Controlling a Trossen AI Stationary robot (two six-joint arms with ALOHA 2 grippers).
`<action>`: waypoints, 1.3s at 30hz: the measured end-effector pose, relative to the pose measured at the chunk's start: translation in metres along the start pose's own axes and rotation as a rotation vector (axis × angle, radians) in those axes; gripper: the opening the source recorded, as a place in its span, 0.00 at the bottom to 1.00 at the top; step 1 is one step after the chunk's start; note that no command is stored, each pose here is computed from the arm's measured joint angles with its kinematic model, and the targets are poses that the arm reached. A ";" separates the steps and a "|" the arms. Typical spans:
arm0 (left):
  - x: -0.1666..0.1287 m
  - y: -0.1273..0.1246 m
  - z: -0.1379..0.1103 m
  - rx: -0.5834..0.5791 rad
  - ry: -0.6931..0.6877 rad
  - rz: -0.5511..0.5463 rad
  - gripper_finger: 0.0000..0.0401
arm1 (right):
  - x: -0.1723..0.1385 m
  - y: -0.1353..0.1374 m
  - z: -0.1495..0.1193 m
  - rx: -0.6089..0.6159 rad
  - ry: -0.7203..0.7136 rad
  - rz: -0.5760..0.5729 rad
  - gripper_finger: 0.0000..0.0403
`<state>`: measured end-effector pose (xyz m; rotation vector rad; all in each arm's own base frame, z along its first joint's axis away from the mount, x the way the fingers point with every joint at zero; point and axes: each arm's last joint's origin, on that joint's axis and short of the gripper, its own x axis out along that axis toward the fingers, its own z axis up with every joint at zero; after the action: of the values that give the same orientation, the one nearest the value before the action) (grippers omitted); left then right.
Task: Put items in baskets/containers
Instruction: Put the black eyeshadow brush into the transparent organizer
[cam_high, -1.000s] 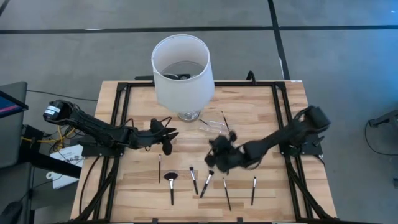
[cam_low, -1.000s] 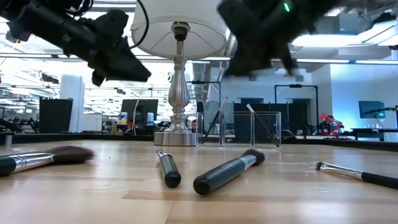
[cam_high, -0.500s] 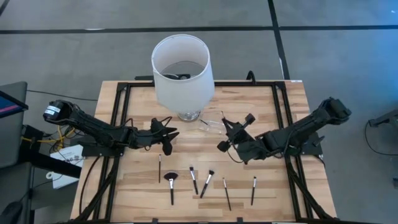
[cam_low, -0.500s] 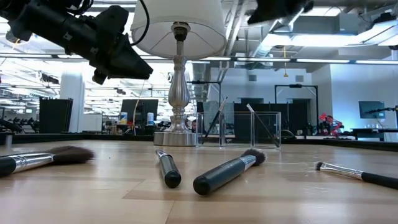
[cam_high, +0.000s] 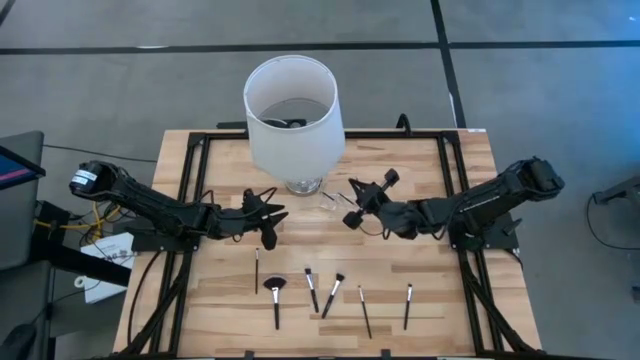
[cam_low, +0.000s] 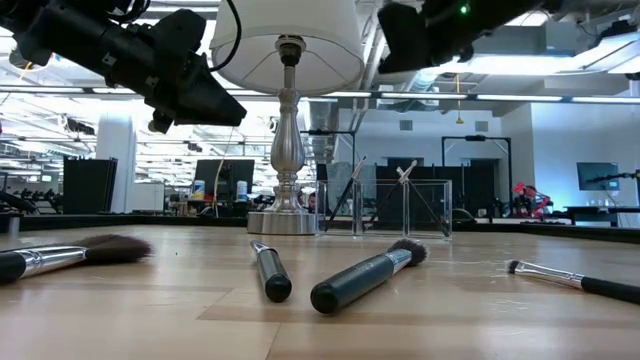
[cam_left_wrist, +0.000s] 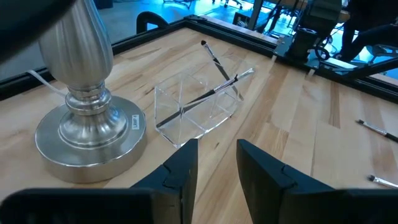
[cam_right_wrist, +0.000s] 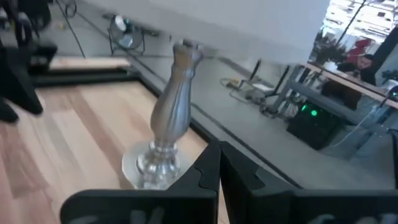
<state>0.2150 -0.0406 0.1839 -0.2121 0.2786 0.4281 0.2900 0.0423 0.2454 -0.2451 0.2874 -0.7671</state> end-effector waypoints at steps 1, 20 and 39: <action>0.000 0.000 0.000 0.000 0.000 0.000 0.27 | 0.001 -0.001 0.002 0.008 -0.013 -0.005 0.00; 0.000 0.000 0.000 -0.003 0.005 -0.010 0.27 | -0.042 0.025 0.015 0.015 -0.139 0.190 0.00; 0.000 -0.001 0.000 -0.008 0.010 -0.037 0.27 | -0.044 0.015 -0.040 0.498 0.610 0.484 0.00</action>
<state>0.2154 -0.0417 0.1840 -0.2267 0.2824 0.3919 0.2561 0.0797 0.2104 0.5284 0.6878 -0.3926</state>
